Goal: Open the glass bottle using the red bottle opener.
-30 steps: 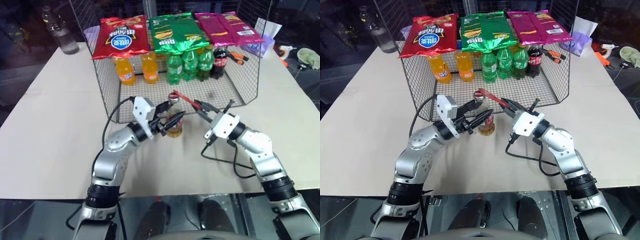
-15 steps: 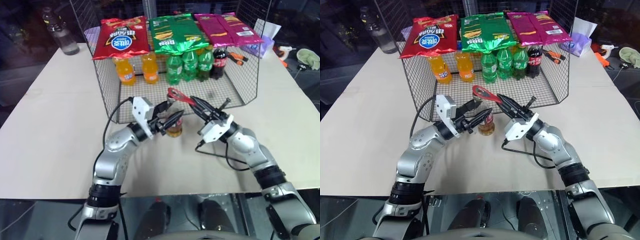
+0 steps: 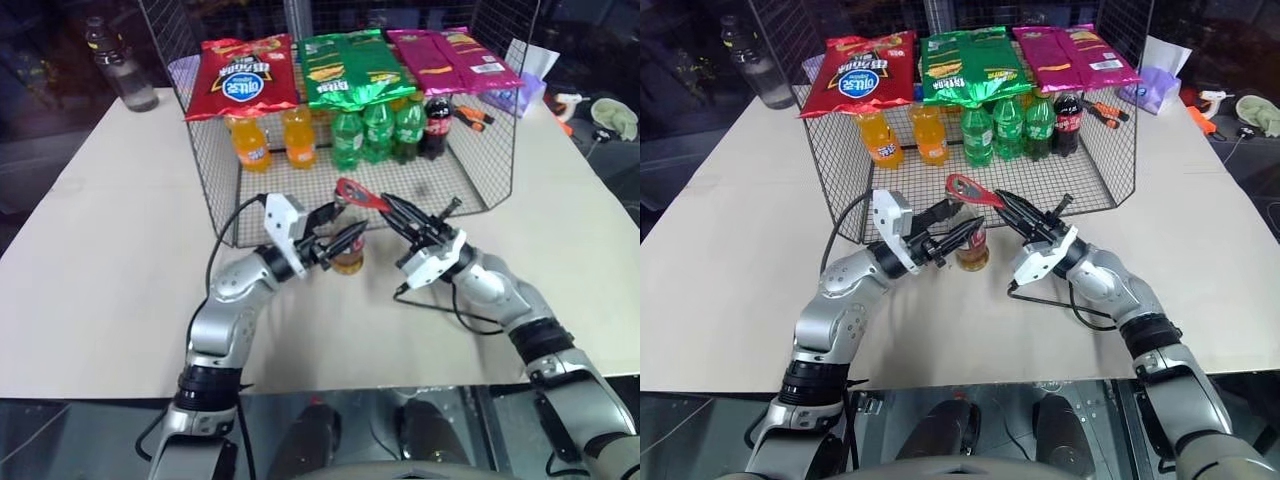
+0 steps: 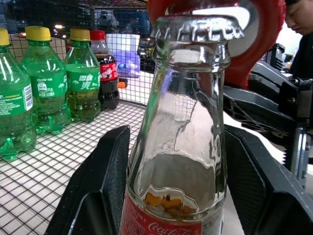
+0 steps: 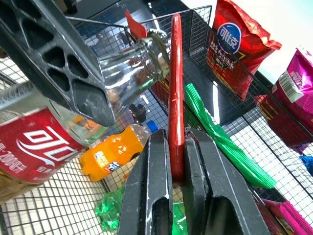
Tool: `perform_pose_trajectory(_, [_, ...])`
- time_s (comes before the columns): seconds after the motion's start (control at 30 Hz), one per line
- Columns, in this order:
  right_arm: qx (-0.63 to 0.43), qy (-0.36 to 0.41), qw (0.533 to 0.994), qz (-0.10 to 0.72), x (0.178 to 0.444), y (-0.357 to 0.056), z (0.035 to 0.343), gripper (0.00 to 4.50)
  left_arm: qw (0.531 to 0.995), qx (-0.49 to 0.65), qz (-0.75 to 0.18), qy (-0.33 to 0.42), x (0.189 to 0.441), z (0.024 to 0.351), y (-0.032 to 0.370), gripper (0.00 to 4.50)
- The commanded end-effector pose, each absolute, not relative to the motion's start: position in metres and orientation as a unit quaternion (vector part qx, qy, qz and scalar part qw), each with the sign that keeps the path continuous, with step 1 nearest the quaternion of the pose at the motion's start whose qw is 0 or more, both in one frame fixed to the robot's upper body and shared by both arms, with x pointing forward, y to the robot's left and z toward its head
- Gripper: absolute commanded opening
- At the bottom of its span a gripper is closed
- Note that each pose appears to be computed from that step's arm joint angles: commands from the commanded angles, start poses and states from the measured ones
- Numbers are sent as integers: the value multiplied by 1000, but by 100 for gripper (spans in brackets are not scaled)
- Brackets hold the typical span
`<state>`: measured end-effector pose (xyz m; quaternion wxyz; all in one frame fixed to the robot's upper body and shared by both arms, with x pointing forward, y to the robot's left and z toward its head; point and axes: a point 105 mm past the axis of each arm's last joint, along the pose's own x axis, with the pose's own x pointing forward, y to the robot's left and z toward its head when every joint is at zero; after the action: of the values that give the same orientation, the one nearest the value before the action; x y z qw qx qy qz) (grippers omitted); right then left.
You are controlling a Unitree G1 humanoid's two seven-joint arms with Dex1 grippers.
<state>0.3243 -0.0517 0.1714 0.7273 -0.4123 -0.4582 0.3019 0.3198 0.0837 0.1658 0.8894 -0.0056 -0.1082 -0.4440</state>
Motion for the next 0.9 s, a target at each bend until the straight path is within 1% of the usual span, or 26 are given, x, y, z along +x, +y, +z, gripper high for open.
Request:
perform_pose_trajectory(0.03, [-446, -447, 670, 390, 310, -25, 141, 0, 874, -1, -471, -123, 316, 173, 69, 224])
perform_pose_trajectory(0.17, [-448, -449, 658, 405, 311, -25, 141, 0, 872, -1, -473, -121, 316, 172, 67, 224])
perform_pose_trajectory(0.27, [-411, -455, 669, 419, 307, -19, 145, 0, 872, -2, -475, -120, 317, 171, 67, 224])
perform_pose_trajectory(0.43, [-360, -455, 681, 447, 295, -3, 143, 0, 871, 1, -478, -116, 316, 168, 65, 224])
perform_pose_trajectory(0.53, [-340, -446, 694, 451, 296, 0, 144, 0, 871, 0, -477, -117, 316, 168, 65, 224])
perform_pose_trajectory(0.6, [-338, -440, 697, 454, 298, 1, 143, 0, 872, -2, -476, -117, 317, 168, 66, 224])
perform_pose_trajectory(0.77, [-383, -428, 689, 443, 307, 1, 136, 0, 871, -1, -477, -116, 317, 168, 66, 224])
perform_pose_trajectory(0.9, [-393, -435, 687, 429, 312, 0, 138, 0, 871, -1, -477, -116, 317, 168, 66, 224])
